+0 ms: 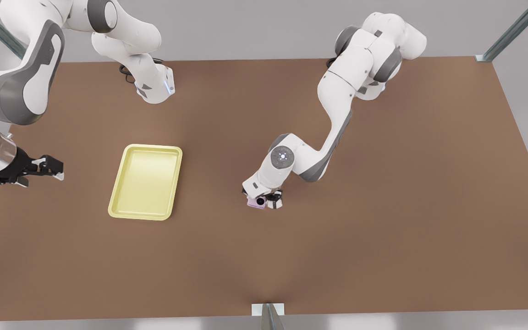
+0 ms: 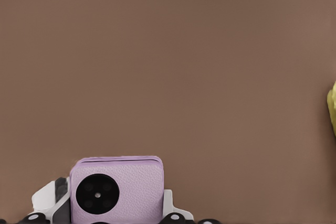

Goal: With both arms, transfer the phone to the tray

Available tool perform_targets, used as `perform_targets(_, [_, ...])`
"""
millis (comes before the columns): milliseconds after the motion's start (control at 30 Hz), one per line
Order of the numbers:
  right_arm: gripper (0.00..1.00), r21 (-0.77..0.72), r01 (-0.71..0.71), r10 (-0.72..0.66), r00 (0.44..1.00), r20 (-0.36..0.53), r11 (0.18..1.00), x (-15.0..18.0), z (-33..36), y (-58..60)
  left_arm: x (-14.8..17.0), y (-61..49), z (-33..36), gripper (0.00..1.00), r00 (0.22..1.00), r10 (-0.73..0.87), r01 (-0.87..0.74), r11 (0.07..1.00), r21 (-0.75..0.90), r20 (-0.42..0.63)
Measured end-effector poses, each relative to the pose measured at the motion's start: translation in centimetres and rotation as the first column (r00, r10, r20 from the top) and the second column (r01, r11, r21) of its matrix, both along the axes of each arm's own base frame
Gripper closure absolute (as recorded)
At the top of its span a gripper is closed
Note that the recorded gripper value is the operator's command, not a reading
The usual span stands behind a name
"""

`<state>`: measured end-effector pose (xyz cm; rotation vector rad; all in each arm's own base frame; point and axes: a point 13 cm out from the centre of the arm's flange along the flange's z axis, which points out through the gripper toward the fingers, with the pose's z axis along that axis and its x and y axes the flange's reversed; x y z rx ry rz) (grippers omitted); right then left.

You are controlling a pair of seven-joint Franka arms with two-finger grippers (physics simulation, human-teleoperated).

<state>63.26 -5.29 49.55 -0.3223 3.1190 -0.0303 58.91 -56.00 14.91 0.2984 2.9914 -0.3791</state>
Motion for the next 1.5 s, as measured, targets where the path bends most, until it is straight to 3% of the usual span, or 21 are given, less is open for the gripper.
perform_targets(167, [0.0, 0.005, 0.025, -0.025, 0.997, -0.071, 1.0, -1.3, -1.3, -1.0, -2.7, -7.0, -3.1, 0.21, 0.994, 0.097, -0.1, 0.993, -0.062, -0.049])
perform_targets(333, [0.0, 0.007, -0.022, 0.023, 0.993, -0.113, 1.0, -2.4, -2.0, 3.4, -7.4, -9.2, -9.0, 0.2, 0.994, 0.1, -0.1, 0.995, 0.016, -0.05])
perform_targets(400, [0.0, 0.04, -0.023, 0.028, 0.991, -0.131, 0.999, -3.1, -3.5, 3.5, -7.9, -9.4, -9.7, 0.15, 0.993, 0.111, -0.11, 0.994, 0.028, -0.039])
perform_targets(467, [0.0, 0.034, -0.019, 0.023, 0.99, -0.137, 0.999, -3.5, -4.5, 3.3, -7.7, -9.7, -9.5, 0.15, 0.991, 0.13, -0.13, 0.991, 0.022, -0.029])
perform_targets(567, [0.0, 0.013, -0.024, 0.025, 0.991, -0.131, 1.0, -5.3, -4.9, 4.3, -6.9, -10.1, -8.6, 0.0, 0.986, 0.169, -0.169, 0.986, -0.003, -0.017])
perform_targets(633, [0.0, 0.003, -0.008, 0.008, 0.992, -0.129, 1.0, -5.4, -5.5, 4.0, -6.2, -9.9, -7.8, 0.0, 0.981, 0.195, -0.195, 0.981, -0.009, -0.013])
perform_targets(700, [0.0, -0.003, -0.004, 0.004, 0.993, -0.12, 1.0, -5.3, -5.7, 4.4, -2.5, -6.1, -5.9, 0.0, 0.966, 0.257, -0.257, 0.966, 0.016, -0.022])
perform_targets(833, [0.0, 0.026, -0.111, 0.113, 0.984, -0.136, 0.994, -6.9, -7.1, 13.5, 11.0, 15.1, 5.8, 0.0, 0.871, 0.482, -0.474, 0.876, 0.091, -0.096])
perform_targets(933, [0.0, 0.033, -0.177, 0.18, 0.971, -0.155, 0.984, -7.7, -9.7, 21.0, 15.2, 34.4, 13.1, 0.0, 0.803, 0.589, -0.566, 0.8, 0.201, -0.085])
perform_targets(1000, [0.0, 0.028, -0.206, 0.208, 0.963, -0.172, 0.978, -8.2, -12.4, 25.9, 14.5, 41.5, 18.0, 0.0, 0.801, 0.596, -0.564, 0.785, 0.257, -0.061])
perform_targets(1200, [0.0, -0.012, -0.193, 0.186, 0.956, -0.226, 0.981, -9.9, -25.8, 38.0, 3.7, 47.7, 31.6, 0.0, 0.881, 0.47, -0.441, 0.856, 0.271, -0.049])
perform_targets(1500, [0.0, -0.015, 0.08, -0.082, 0.986, -0.147, 0.997, -8.6, -37.6, 43.5, 2.3, 47.8, 30.7, 0.0, 0.962, 0.253, -0.214, 0.932, 0.292, -0.103])
